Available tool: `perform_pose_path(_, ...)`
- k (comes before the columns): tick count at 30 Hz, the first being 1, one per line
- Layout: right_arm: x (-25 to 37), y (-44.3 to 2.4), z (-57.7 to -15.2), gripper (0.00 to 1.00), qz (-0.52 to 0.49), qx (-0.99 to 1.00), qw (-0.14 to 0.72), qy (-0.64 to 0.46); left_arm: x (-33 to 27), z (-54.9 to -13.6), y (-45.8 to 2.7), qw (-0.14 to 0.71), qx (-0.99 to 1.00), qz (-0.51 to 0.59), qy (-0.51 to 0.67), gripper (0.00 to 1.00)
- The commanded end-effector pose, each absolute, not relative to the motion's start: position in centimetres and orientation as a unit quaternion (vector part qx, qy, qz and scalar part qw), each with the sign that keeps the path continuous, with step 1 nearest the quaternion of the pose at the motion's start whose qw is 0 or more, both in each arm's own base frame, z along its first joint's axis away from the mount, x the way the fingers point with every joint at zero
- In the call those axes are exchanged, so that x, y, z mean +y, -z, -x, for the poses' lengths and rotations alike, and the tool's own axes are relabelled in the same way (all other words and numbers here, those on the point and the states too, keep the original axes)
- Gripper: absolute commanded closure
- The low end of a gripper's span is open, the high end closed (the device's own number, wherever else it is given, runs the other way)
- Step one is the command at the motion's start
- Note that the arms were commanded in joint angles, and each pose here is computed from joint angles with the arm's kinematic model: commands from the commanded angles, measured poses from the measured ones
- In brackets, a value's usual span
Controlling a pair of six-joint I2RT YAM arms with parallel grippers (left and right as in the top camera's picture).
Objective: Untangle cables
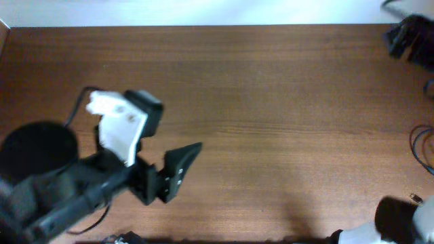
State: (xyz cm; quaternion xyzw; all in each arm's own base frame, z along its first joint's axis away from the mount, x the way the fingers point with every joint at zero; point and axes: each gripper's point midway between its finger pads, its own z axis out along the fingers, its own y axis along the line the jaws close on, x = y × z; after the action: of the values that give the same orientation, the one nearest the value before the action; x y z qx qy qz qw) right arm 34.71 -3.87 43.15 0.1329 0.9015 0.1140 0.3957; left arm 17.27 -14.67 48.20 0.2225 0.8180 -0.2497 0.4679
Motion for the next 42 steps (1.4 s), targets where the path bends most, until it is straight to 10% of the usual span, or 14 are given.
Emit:
perform_pose_path(1,-1.8,-46.6,-29.9,0.02,-0.130,0.884,0.445,-0.060,-12.3,-17.7,-47.6,0.481,0.833,-0.197,0.190,0.21)
perform_pose_path(10,2.1,-47.6,-19.9,0.02,-0.063,0.878,0.470,-0.063,-6.6,-16.1,-46.0,0.481,0.862,-0.121,0.105,0.21)
perform_pose_path(28,0.5,-28.3,-16.7,0.01,-0.081,0.937,0.339,-0.004,-4.3,-19.0,-33.7,0.429,0.903,0.024,0.026,0.18)
perform_pose_path(32,1.1,-28.7,-17.3,0.01,-0.077,0.932,0.353,-0.022,-4.7,-19.6,-35.0,0.456,0.888,0.031,0.047,0.01)
perform_pose_path(42,2.8,-38.6,-24.1,0.01,-0.084,0.817,0.563,-0.095,-6.7,-22.5,-41.0,0.559,0.817,0.064,0.126,0.01)
